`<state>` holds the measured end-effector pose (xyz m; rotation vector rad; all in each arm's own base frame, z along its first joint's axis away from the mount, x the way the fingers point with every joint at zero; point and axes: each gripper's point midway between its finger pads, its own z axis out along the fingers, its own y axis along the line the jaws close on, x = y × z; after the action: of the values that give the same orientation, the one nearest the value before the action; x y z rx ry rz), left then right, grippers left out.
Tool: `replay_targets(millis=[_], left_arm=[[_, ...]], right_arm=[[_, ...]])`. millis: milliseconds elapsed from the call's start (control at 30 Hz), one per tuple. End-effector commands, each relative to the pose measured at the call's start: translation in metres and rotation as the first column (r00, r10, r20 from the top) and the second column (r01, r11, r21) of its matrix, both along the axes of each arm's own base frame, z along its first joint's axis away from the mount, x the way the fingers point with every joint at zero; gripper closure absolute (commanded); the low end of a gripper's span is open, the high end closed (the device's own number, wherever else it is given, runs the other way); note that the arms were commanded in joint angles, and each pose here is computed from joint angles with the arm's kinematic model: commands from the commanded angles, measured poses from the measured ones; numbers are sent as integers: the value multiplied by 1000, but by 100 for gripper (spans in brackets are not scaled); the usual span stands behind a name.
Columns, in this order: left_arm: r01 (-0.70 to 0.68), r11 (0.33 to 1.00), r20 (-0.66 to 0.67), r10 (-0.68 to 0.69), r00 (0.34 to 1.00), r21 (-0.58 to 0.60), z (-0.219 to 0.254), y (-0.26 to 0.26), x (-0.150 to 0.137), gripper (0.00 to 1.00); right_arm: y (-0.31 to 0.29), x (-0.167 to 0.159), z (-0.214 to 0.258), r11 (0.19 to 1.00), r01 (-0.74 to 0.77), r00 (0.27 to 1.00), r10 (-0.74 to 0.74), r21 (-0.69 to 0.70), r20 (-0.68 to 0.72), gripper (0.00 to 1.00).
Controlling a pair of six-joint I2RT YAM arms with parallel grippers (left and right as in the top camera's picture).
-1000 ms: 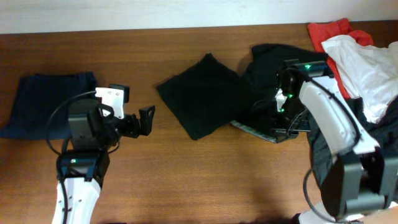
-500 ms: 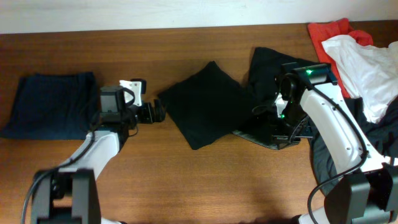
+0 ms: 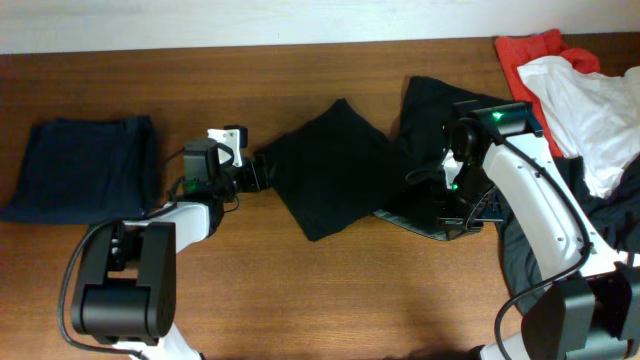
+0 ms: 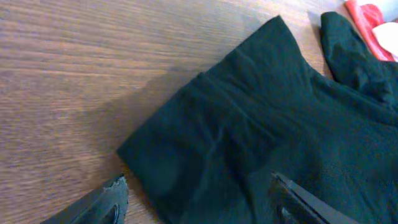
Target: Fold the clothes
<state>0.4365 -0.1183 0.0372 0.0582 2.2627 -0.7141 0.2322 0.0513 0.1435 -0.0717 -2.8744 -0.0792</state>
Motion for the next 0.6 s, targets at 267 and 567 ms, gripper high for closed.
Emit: replay_targets(millis=[267, 567], left_arm=[[-48, 998, 39, 47, 998, 37, -4, 1, 13, 77], [-55, 998, 75, 52, 996, 34, 3, 2, 19, 99]], right_arm=[[0, -3, 7, 1000, 2, 1000, -2, -3, 23, 96], [0, -3, 7, 1000, 2, 1000, -2, -4, 23, 96]])
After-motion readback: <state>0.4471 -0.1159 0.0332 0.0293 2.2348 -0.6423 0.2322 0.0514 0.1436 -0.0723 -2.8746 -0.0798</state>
